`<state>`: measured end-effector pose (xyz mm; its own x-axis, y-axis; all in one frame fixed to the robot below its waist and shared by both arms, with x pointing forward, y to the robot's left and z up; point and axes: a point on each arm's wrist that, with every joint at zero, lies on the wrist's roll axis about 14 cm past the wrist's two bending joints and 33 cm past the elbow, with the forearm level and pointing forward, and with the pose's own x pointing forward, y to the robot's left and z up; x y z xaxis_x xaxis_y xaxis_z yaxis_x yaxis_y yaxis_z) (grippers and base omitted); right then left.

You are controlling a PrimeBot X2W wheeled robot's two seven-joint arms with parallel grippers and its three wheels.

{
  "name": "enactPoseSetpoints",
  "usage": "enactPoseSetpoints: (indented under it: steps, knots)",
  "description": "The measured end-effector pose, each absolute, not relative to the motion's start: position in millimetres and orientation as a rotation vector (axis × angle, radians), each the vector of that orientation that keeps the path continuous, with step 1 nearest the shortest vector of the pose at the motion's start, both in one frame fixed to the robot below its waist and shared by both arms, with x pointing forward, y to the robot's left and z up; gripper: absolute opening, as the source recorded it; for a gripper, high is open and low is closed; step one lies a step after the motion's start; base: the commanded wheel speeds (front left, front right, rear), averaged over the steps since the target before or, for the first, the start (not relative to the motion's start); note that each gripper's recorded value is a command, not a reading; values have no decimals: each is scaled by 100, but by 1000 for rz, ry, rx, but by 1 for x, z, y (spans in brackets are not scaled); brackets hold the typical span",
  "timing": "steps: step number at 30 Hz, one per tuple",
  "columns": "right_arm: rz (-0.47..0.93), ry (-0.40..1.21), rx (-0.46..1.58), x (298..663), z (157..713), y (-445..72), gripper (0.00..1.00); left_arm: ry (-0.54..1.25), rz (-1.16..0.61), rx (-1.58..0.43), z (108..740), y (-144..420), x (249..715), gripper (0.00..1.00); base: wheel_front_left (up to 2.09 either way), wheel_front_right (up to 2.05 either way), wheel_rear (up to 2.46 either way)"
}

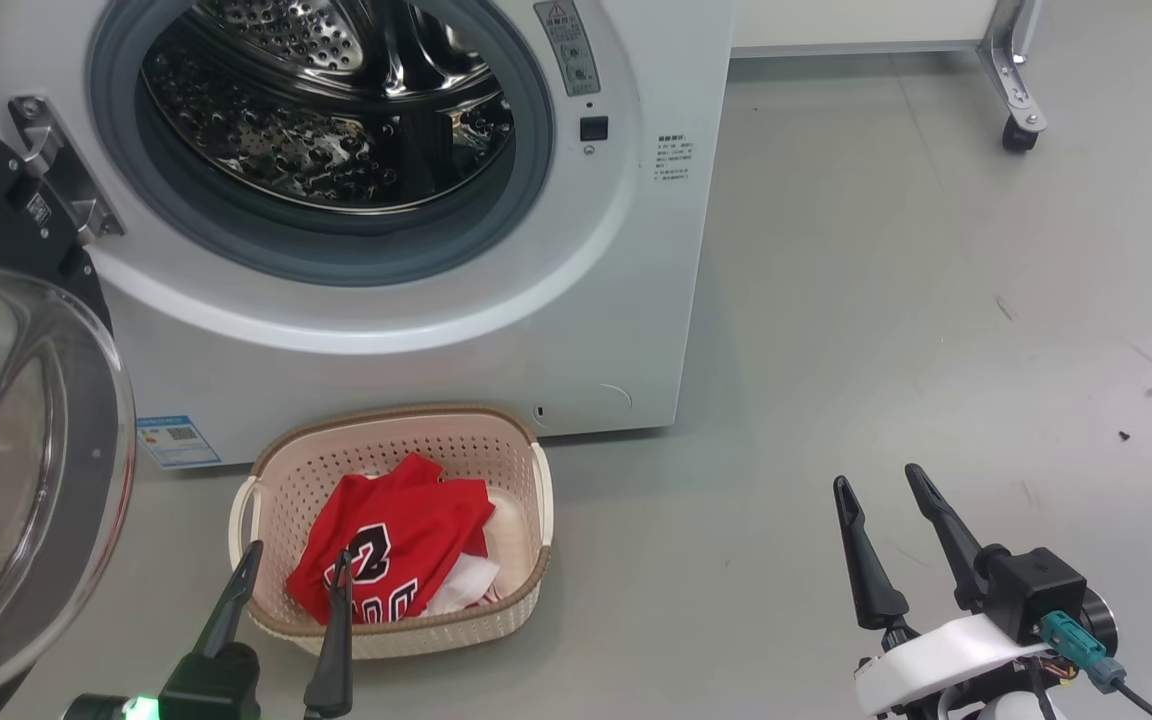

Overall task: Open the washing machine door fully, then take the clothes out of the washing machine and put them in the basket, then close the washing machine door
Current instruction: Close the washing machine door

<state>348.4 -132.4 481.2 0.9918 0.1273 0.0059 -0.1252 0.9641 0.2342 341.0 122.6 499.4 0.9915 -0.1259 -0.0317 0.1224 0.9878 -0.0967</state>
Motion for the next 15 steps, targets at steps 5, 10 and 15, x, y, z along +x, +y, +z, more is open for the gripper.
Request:
enactPoseSetpoints:
  steps: [5, 10, 15]
  knots:
    - [128, 9, 236, 348, 481, -132, 100, 41, -130, -93, 500, 122, 341, 100, -116, 116, 0]
    - [128, 7, 236, 348, 482, -132, 100, 33, -133, -93, 502, 121, 341, 100, -96, 96, 0]
    - [128, 4, 236, 348, 483, -133, 100, 27, -134, -93, 504, 121, 341, 100, -75, 75, 0]
